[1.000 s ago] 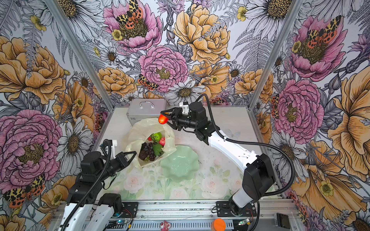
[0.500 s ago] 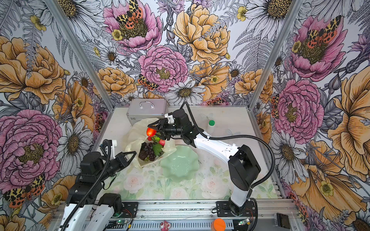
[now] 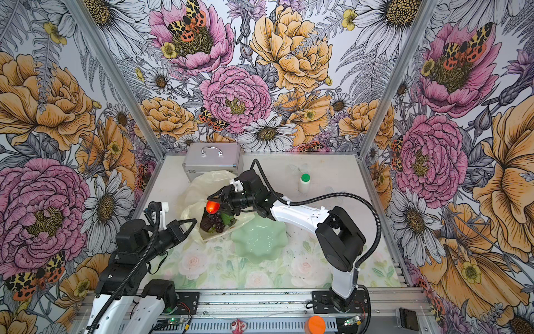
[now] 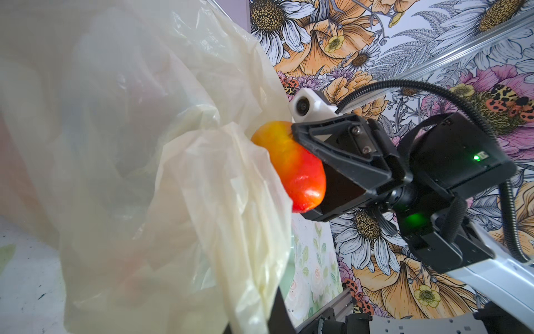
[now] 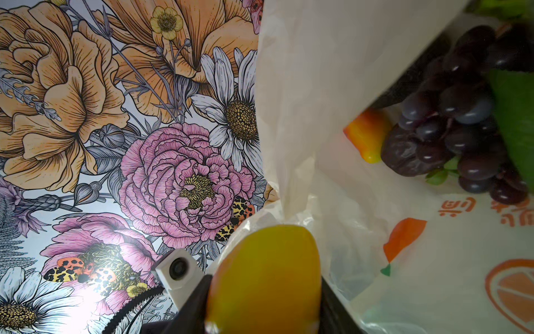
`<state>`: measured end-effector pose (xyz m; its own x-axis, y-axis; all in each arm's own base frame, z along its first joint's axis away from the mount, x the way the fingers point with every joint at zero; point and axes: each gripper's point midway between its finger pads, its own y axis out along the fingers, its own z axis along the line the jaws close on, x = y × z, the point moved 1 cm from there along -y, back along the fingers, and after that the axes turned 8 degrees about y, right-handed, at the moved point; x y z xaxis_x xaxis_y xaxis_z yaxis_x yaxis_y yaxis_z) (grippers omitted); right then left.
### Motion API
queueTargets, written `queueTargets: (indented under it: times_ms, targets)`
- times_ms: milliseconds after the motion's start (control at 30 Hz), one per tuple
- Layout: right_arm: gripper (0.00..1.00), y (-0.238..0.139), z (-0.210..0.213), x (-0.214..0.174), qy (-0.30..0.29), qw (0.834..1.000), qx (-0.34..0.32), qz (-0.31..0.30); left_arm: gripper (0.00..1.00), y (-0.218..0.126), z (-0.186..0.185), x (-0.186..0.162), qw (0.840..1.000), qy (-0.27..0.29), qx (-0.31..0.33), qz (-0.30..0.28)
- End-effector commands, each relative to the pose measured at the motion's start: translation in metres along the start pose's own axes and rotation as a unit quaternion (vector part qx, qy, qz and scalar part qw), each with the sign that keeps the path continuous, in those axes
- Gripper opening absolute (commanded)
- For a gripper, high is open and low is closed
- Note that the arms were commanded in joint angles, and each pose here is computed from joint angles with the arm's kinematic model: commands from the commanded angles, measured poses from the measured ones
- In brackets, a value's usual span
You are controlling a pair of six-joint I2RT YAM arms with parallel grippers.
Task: Place the fruits into the plastic bag
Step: 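Lower the mango into the bag beside the left gripper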
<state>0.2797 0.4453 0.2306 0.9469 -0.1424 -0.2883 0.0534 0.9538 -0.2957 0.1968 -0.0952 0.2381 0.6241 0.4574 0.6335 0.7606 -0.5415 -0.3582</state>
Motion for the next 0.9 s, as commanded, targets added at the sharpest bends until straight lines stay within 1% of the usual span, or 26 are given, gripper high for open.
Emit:
queueTargets:
  times_ms: [0,367,600,867]
  targets:
    - [0.3,0.012,-0.017,-0.001,0.003,1.0,-0.008,0.015,0.0,0.001,0.002,0.002,1.0,0.005,0.004,-0.008]
    - [0.3,0.031,-0.051,0.007,0.018,0.999,-0.032,0.027,0.0,0.0,0.002,0.003,1.0,0.005,0.004,-0.009]
    - [0.3,0.05,-0.049,0.022,0.013,0.999,-0.031,0.026,0.0,0.0,0.002,0.003,1.0,0.005,0.005,-0.009]
    - [0.29,0.068,-0.036,0.057,0.007,1.0,-0.019,-0.008,0.0,-0.001,0.002,0.003,1.0,0.005,0.005,-0.011]
